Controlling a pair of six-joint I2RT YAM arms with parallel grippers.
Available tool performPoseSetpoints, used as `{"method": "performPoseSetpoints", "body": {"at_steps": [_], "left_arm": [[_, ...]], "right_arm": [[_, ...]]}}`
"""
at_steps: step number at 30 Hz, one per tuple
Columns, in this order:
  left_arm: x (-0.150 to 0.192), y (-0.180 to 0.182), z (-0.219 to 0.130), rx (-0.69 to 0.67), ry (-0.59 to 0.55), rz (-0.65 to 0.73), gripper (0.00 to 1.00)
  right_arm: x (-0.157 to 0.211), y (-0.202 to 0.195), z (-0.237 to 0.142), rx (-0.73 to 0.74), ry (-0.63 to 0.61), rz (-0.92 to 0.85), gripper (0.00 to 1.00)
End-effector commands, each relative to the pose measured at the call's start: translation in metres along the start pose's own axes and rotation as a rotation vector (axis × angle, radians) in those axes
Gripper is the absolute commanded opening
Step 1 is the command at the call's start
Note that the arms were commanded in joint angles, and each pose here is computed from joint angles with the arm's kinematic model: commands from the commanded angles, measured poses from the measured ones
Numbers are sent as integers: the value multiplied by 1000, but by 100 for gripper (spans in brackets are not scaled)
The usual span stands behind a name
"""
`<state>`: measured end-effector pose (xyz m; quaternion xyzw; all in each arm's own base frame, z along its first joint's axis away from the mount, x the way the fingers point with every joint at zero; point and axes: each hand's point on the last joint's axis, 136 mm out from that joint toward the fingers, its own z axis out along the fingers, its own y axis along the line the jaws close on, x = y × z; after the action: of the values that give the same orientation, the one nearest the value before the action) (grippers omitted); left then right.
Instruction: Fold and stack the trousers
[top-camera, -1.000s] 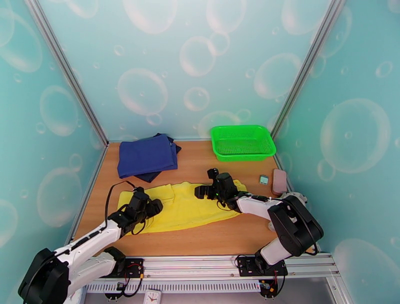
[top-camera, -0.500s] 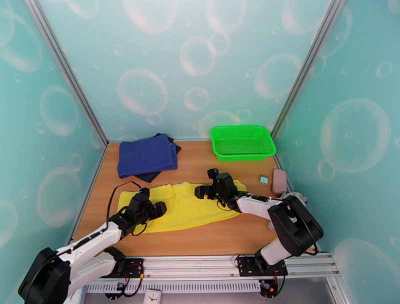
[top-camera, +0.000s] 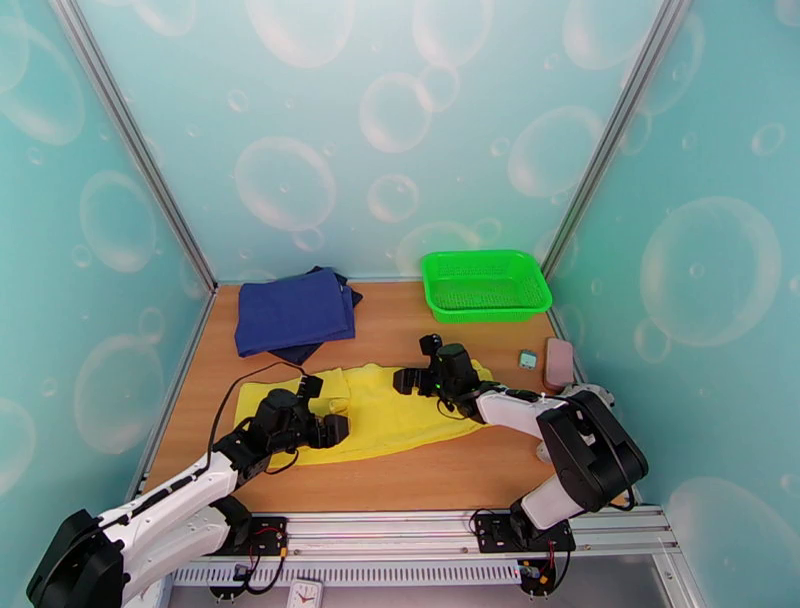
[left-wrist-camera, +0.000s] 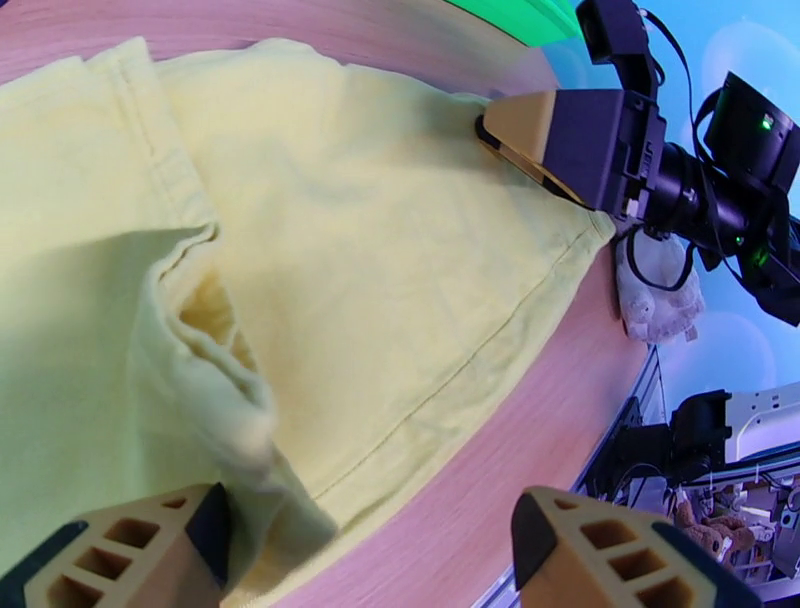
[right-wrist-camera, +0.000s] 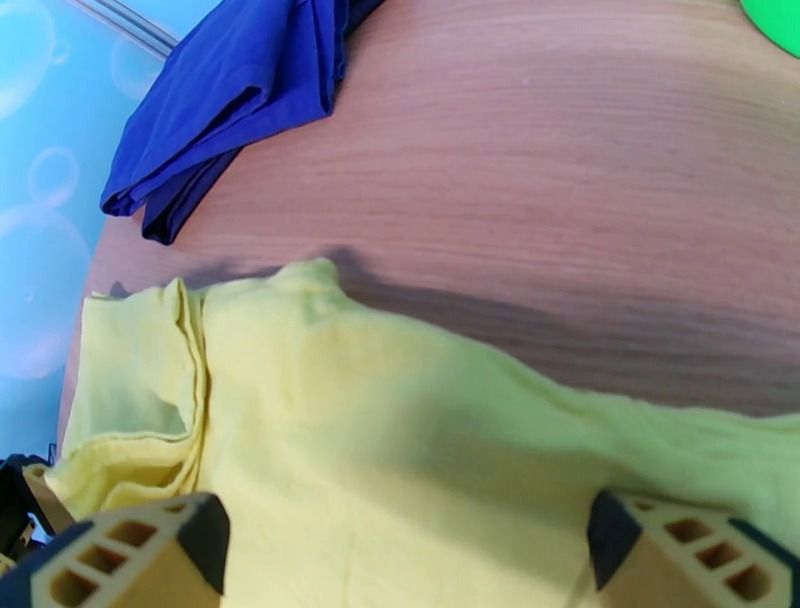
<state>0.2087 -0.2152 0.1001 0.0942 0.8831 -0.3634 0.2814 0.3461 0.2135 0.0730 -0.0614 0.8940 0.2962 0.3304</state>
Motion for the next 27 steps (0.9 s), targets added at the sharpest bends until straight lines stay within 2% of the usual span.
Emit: {"method": "performPoseSetpoints", "body": {"at_steps": [1,7,10,11,12,14,16,19,22,25,27], "left_arm": [[-17,-11,0,32,-64,60,79],[-50,11,2,-108,-183,51,79],[-55,13,17,-95,-149,47,80],[-55,22,21,-144,-129,36,80],[-56,41,21,-256,-120,8,82],[-57,80,7,-490,-122,-43,83],[-60,119,-24,-718,-163,-117,83],[-68,161,-74,-925,-245,-239,83],[-66,193,-115,-988,-332,-412,81],[-50,217,-137,-988,-385,-579,78],[-37,227,-141,-987,-374,-643,76]], "right_arm": [[-2,-4,-3,14,-16,-20,99],[0,-1,-1,-1,-13,-24,99],[0,-2,-1,-1,-14,-25,99],[-1,-2,-1,2,-14,-25,99],[0,-3,-1,6,-11,-27,99],[0,-3,-1,7,-9,-28,99],[0,-1,-1,-6,-13,-31,99],[1,4,-2,-25,-13,-45,99],[1,8,-3,-41,-16,-53,99],[1,8,-4,-49,-13,-46,99],[0,8,-4,-56,-16,-42,99]]}}
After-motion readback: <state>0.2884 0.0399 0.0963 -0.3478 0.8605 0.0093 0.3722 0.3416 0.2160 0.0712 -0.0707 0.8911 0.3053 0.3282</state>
